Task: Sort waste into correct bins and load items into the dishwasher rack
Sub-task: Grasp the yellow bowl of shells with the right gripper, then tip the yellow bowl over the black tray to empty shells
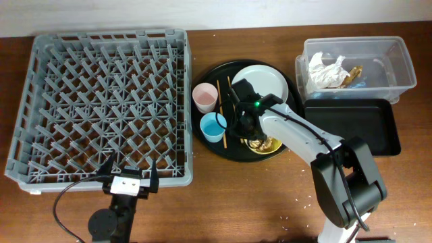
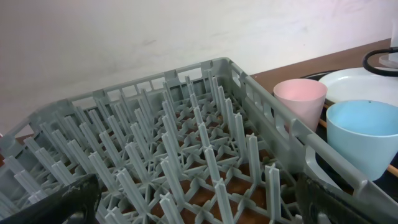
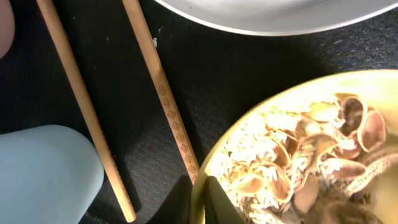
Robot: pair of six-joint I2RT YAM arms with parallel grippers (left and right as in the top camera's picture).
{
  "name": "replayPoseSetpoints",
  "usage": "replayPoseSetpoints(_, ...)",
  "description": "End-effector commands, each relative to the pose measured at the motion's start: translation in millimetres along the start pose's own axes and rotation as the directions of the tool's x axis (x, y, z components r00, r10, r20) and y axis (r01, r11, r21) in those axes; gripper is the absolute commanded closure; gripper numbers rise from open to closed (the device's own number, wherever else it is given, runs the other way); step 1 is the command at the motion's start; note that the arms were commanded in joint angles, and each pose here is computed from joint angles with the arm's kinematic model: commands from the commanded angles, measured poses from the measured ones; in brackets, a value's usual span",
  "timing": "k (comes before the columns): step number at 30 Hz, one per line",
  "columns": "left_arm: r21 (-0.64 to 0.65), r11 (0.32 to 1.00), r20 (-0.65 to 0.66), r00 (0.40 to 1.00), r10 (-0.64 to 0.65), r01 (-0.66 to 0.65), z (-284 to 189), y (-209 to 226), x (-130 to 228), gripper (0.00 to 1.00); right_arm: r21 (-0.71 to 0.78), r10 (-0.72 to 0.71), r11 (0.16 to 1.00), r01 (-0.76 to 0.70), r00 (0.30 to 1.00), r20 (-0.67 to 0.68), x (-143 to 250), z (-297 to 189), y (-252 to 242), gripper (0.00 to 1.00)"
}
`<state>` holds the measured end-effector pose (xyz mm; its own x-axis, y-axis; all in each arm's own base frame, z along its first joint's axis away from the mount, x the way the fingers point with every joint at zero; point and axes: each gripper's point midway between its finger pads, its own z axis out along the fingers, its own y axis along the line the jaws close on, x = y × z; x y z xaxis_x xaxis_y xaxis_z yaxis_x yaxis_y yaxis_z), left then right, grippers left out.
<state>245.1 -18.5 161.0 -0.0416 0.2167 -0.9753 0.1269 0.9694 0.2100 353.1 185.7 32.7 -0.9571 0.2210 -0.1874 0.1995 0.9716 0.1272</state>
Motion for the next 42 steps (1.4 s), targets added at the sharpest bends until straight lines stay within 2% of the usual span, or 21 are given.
replayPoseSetpoints(1,0.003,1.000,0.003,1.000,0.012,-0.012,0,0,1,0.01,0.028,-0.004,1.000,0.005,1.000,-0.029,10,9,-5,0.93)
replayPoseSetpoints(2,0.003,1.000,0.003,1.000,0.012,-0.012,0,0,1,0.00,0.029,-0.004,1.000,0.005,1.000,-0.030,11,9,-5,0.96)
replayPoseSetpoints(9,0.003,1.000,0.003,1.000,0.012,-0.012,0,0,1,0.01,0.022,-0.044,0.999,0.045,0.999,-0.022,6,-2,-3,0.96)
replayPoseSetpoints(16,0.003,1.000,0.003,1.000,0.012,-0.012,0,0,1,0.01,-0.036,-0.177,0.983,0.180,0.981,0.079,-16,-73,10,0.96)
replayPoseSetpoints(22,0.003,1.000,0.003,1.000,0.012,-0.012,0,0,1,0.01,-0.017,-0.182,0.983,0.184,0.979,0.091,-30,-135,-22,0.96)
replayPoseSetpoints(31,0.003,1.000,0.003,1.000,0.012,-0.012,0,0,1,0.01,-0.280,-0.222,0.921,0.270,0.956,0.192,-54,-195,-58,0.96)
replayPoseSetpoints(42,0.003,1.000,0.003,1.000,0.012,-0.012,0,0,1,0.01,-0.464,-0.193,0.834,0.298,0.946,0.259,-69,-186,-122,0.96)
